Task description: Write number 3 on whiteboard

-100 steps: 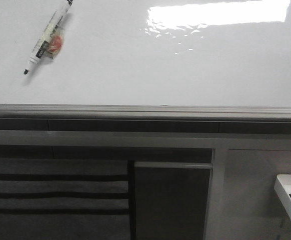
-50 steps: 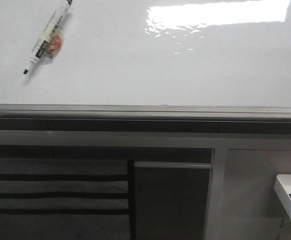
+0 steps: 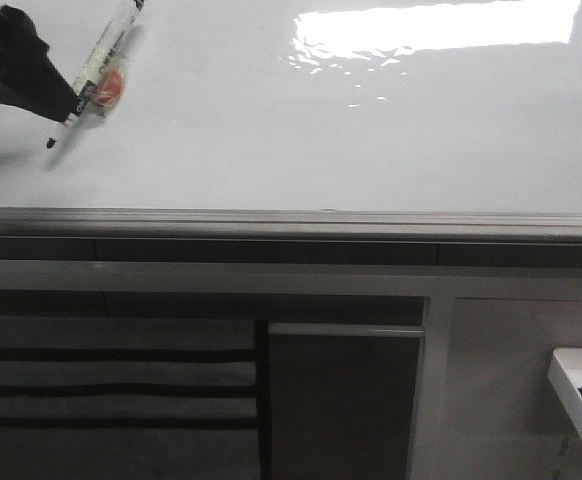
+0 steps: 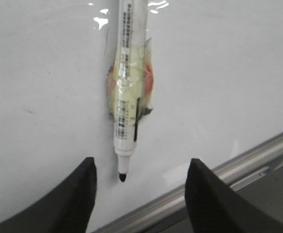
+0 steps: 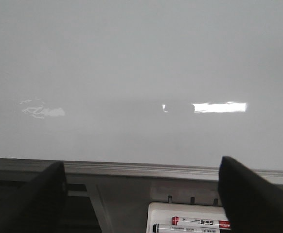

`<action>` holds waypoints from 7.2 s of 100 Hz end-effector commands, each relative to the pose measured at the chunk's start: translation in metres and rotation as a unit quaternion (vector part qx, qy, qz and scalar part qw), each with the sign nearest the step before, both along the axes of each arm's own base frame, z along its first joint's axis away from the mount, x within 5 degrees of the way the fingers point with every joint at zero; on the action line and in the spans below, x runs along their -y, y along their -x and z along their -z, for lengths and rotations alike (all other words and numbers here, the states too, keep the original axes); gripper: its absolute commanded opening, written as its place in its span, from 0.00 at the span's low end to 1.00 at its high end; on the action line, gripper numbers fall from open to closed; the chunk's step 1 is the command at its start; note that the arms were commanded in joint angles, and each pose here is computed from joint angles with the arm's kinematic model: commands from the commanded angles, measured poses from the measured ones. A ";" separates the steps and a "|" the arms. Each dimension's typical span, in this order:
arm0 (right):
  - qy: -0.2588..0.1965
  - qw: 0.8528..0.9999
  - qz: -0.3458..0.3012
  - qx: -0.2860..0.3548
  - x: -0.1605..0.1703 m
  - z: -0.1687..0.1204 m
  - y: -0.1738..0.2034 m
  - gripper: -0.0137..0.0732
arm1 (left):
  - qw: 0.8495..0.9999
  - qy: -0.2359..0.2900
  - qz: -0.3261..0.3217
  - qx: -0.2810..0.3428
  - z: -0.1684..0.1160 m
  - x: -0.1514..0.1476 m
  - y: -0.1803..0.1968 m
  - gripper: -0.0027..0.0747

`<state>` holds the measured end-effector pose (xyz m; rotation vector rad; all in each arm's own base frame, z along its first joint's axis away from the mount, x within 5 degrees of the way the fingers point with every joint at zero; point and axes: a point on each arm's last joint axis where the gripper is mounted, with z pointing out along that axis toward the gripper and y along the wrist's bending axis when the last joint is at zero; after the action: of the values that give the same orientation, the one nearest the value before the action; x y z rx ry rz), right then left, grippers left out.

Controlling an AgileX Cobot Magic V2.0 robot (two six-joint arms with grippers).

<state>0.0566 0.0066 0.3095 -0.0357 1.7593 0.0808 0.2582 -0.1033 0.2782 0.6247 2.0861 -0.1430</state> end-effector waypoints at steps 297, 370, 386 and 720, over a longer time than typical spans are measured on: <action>0.167 0.781 -0.590 -0.118 -0.191 -0.029 -0.130 0.72 | 0.894 -0.161 0.406 -0.097 -0.055 0.072 0.101 0.01; 0.150 0.768 -0.607 -0.143 -0.201 -0.023 -0.137 0.59 | 0.894 -0.164 0.408 -0.079 -0.056 0.072 0.099 0.01; 0.150 0.768 -0.607 -0.143 -0.201 -0.023 -0.137 0.45 | 0.895 -0.164 0.408 -0.078 -0.056 0.073 0.098 0.01; 0.066 0.920 -0.217 -0.319 -0.114 -0.024 -0.227 0.18 | 0.996 0.048 0.050 0.053 -0.081 -0.042 0.129 0.59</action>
<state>0.2847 0.1268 0.3263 -0.5656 2.4080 0.3568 0.1254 -0.0611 0.3454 0.7315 2.0068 -0.2407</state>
